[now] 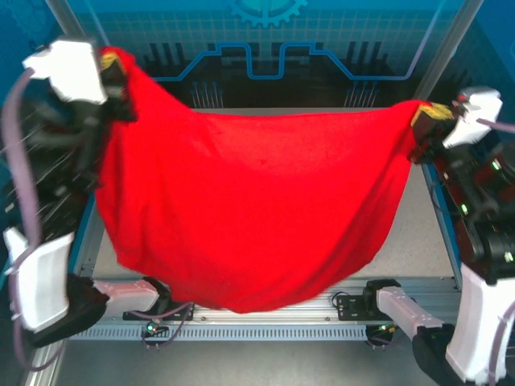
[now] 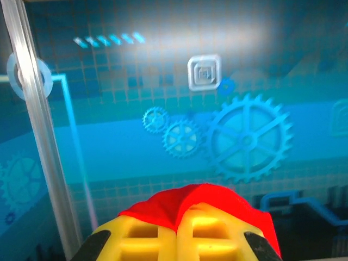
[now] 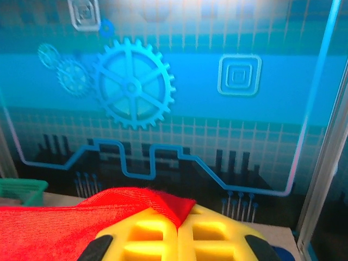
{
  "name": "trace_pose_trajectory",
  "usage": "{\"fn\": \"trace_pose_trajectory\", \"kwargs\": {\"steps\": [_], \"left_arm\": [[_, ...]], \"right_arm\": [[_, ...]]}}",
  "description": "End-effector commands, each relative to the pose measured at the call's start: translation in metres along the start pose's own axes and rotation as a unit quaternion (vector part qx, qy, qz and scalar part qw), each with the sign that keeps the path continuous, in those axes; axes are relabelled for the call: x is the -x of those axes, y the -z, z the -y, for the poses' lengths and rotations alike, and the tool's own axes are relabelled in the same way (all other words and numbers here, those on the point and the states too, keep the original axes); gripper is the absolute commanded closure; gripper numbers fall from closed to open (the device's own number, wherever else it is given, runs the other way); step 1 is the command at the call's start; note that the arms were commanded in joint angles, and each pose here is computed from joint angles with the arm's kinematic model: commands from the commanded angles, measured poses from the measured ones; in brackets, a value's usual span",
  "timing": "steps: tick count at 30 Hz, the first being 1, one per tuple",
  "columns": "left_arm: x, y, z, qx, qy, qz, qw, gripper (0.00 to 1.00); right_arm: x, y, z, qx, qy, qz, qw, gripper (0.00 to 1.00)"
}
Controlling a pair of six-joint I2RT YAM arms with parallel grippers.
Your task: Fold the inside-out t-shirt
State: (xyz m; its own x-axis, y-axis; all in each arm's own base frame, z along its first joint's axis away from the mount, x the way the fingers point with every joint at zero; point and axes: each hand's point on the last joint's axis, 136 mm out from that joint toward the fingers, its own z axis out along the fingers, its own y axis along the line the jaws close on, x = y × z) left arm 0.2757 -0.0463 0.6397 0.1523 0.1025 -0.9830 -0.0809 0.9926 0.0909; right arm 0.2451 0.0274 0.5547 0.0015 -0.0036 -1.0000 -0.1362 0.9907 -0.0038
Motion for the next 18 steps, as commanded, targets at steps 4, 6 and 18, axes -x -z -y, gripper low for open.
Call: {"fn": "trace_pose_trajectory", "kwargs": {"steps": [4,6,18], "left_arm": [[-0.156,-0.149,0.016,-0.004,0.013,-0.162,0.987,1.0],[-0.222,-0.199,0.027,-0.013,0.017,-0.212,0.977,1.0],[-0.458,-0.369,0.069,-0.049,0.108,-0.261,0.958,0.1]], "right_arm": [[-0.12,-0.171,0.026,-0.032,0.025,-0.141,0.989,1.0],[-0.171,-0.229,0.027,-0.027,0.021,-0.183,0.983,1.0],[-0.429,-0.437,0.033,-0.038,-0.068,-0.36,0.93,0.53]]}}
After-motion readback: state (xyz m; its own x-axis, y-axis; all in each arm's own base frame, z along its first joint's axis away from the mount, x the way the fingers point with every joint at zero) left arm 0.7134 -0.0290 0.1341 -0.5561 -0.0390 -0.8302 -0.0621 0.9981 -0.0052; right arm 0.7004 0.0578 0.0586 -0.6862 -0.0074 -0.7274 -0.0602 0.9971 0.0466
